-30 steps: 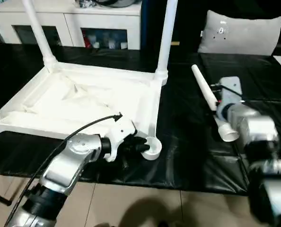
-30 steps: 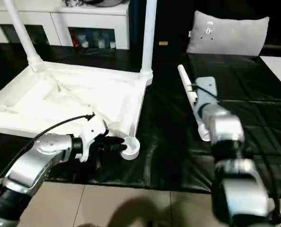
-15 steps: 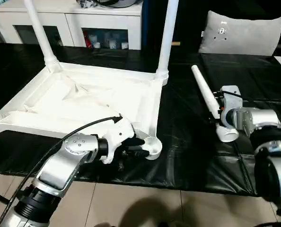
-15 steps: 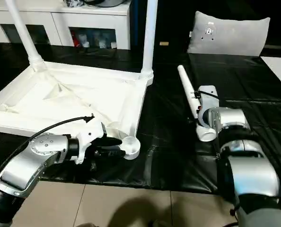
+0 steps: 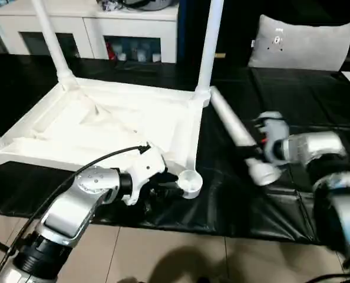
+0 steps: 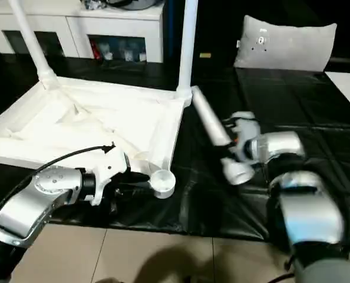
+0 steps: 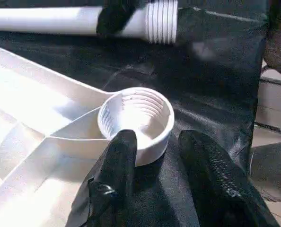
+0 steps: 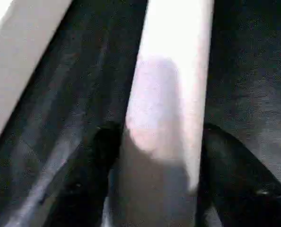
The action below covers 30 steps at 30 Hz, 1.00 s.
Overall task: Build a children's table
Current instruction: Pick table leg
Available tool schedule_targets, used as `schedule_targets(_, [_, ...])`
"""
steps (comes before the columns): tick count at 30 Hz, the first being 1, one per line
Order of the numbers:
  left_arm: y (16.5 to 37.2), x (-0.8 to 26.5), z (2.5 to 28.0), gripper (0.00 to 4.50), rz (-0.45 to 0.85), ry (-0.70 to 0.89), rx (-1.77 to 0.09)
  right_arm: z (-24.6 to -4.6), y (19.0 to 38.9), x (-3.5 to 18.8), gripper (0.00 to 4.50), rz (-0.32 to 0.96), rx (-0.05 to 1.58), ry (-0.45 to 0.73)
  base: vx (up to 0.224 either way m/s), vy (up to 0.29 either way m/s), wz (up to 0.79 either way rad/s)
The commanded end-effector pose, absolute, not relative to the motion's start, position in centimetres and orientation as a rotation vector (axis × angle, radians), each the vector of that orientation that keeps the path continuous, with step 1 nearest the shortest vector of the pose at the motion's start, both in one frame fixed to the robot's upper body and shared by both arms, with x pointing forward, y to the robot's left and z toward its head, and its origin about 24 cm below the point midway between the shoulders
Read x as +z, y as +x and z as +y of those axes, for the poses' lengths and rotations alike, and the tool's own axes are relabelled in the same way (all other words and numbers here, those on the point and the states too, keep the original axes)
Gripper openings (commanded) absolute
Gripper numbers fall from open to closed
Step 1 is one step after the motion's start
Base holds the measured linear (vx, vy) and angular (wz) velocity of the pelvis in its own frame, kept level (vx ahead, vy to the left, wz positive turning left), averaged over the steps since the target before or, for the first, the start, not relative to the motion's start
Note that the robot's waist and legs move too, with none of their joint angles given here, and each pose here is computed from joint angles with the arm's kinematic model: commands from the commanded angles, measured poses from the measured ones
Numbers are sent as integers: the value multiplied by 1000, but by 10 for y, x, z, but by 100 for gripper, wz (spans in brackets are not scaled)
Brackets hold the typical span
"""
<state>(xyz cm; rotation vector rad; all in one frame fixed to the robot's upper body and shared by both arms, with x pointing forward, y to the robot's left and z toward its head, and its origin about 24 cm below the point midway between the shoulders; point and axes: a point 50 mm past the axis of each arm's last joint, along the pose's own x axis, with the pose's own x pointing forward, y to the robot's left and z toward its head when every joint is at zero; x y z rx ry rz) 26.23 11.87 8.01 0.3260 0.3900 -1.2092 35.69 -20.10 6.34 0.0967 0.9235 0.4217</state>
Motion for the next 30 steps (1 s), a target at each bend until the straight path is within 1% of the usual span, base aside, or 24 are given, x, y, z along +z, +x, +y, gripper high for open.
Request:
schedule_targets(1, [259, 83, 118, 180, 400, 330, -1246, -197, 350, 61, 264, 953, 471, 100, 0, 0, 0])
schedule_targets(2, [259, 83, 118, 180, 400, 330, -1247, -197, 349, 61, 235, 955, 474, 100, 0, 0, 0])
schedule_targets(5, [258, 84, 116, 180, 400, 327, -1255, -195, 344, 58, 224, 972, 501, 94, 0, 0, 0])
schedule_targets(8, [260, 85, 116, 180, 395, 331, -1248, -194, 340, 56, 216, 986, 510, 93, 0, 0, 0])
schedule_targets(11, [265, 87, 116, 180, 381, 340, -1224, -199, 337, 55, 212, 987, 466, 105, 0, 0, 0])
schedule_targets(15, [264, 87, 114, 180, 374, 337, -1229, -204, 334, 54, 206, 984, 432, 120, 0, 0, 0])
schedule_targets(18, [264, 88, 112, 180, 359, 305, -1226, -207, 333, 55, 203, 963, 400, 152, 0, 0, 0])
schedule_targets(20, [264, 88, 111, 180, 342, 264, -1211, -212, 334, 58, 200, 880, 344, 247, 0, 0, 0])
schedule_targets(21, [264, 88, 111, 180, 342, 264, -1211, -212, 334, 58, 198, 880, 344, 247, 0, 0, 0])
schedule_targets(23, [267, 88, 111, 180, 325, 247, -1188, -212, 335, 61, 195, 832, 325, 282, 0, 0, 0])
schedule_targets(25, [278, 91, 110, 180, 263, 181, -1082, -214, 338, 75, 194, 604, 269, 402, 0, 0, 0])
schedule_targets(27, [279, 91, 109, 180, 258, 170, -1071, -214, 338, 77, 193, 565, 261, 425, 0, 0, 0])
schedule_targets(30, [283, 92, 107, 180, 238, 143, -1028, -211, 333, 81, 191, 453, 242, 445, 0, 0, 0])
